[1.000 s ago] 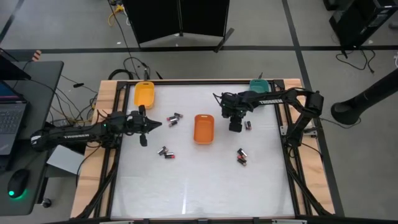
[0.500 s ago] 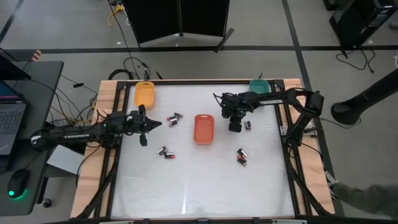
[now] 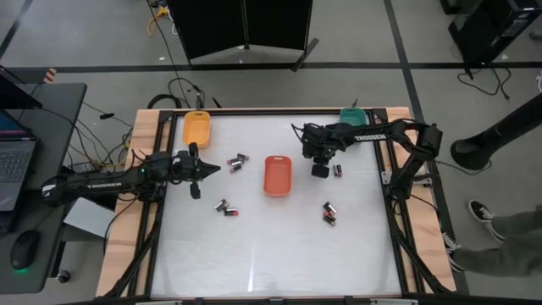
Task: Sort batteries
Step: Put the silver battery into the orange bin
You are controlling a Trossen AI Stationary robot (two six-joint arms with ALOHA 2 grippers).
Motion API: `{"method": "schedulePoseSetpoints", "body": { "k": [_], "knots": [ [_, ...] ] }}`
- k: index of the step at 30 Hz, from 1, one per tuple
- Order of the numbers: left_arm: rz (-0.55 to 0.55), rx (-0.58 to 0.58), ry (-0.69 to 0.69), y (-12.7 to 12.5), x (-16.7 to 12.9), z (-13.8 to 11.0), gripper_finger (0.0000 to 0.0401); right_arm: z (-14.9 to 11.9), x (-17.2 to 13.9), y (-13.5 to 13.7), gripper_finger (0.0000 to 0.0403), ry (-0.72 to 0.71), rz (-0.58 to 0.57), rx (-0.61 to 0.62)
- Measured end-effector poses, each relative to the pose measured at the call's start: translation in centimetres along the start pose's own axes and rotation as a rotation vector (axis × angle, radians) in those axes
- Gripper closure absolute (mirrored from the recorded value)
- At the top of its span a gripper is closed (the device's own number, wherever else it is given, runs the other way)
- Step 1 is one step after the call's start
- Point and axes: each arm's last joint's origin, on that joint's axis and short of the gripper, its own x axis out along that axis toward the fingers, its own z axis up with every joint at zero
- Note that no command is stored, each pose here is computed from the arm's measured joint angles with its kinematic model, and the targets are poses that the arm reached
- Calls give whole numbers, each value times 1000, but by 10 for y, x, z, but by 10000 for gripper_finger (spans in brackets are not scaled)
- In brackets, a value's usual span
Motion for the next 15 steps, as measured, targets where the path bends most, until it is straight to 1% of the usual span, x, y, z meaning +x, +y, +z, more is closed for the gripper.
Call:
{"method": "schedulePoseSetpoints", "body": {
  "k": [5,8,15],
  "knots": [
    [0,0,0,0,0,0,393,1,0,0,365,-9,-2,3],
    [0,1,0,0,0,0,393,0,0,0,364,0,0,25],
    [0,1,1,0,0,0,393,-3,2,0,314,32,1,74]
  ]
}}
